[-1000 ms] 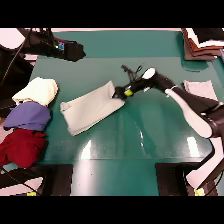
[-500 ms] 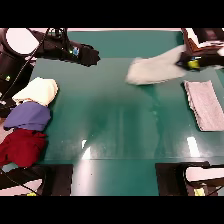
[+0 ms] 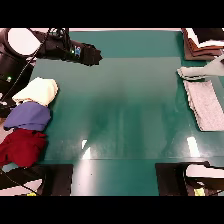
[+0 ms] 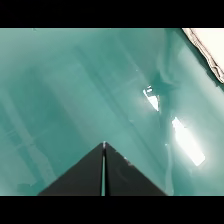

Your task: Fold the shirts.

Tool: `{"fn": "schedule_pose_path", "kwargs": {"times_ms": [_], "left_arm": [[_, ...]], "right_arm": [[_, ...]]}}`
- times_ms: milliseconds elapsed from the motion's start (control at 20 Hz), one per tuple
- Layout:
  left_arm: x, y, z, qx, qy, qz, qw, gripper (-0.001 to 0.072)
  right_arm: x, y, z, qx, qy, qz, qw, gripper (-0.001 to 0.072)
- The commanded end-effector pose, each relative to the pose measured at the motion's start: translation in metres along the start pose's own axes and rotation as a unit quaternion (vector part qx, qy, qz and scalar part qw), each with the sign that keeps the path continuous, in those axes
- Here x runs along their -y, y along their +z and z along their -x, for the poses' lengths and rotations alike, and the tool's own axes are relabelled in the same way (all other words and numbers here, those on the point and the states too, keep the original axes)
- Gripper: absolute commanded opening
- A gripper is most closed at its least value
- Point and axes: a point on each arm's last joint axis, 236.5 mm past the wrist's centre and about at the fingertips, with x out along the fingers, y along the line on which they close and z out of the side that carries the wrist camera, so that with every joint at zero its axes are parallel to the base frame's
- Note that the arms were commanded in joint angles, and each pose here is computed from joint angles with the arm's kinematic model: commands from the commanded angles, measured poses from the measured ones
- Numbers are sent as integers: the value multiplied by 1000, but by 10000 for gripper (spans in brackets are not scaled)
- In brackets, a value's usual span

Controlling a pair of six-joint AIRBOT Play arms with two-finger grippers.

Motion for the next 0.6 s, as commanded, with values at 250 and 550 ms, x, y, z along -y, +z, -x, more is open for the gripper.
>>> {"fn": "schedule_pose_path", "kwargs": {"times_ms": [250, 550], "left_arm": [[0, -4, 0, -8, -1, -1, 1000, 30], [1, -16, 0, -33, -1, -3, 999, 30]], "right_arm": [[-27, 23, 68, 56, 6, 24, 998, 15], [-10, -14, 83, -18, -40, 33, 999, 15]]}}
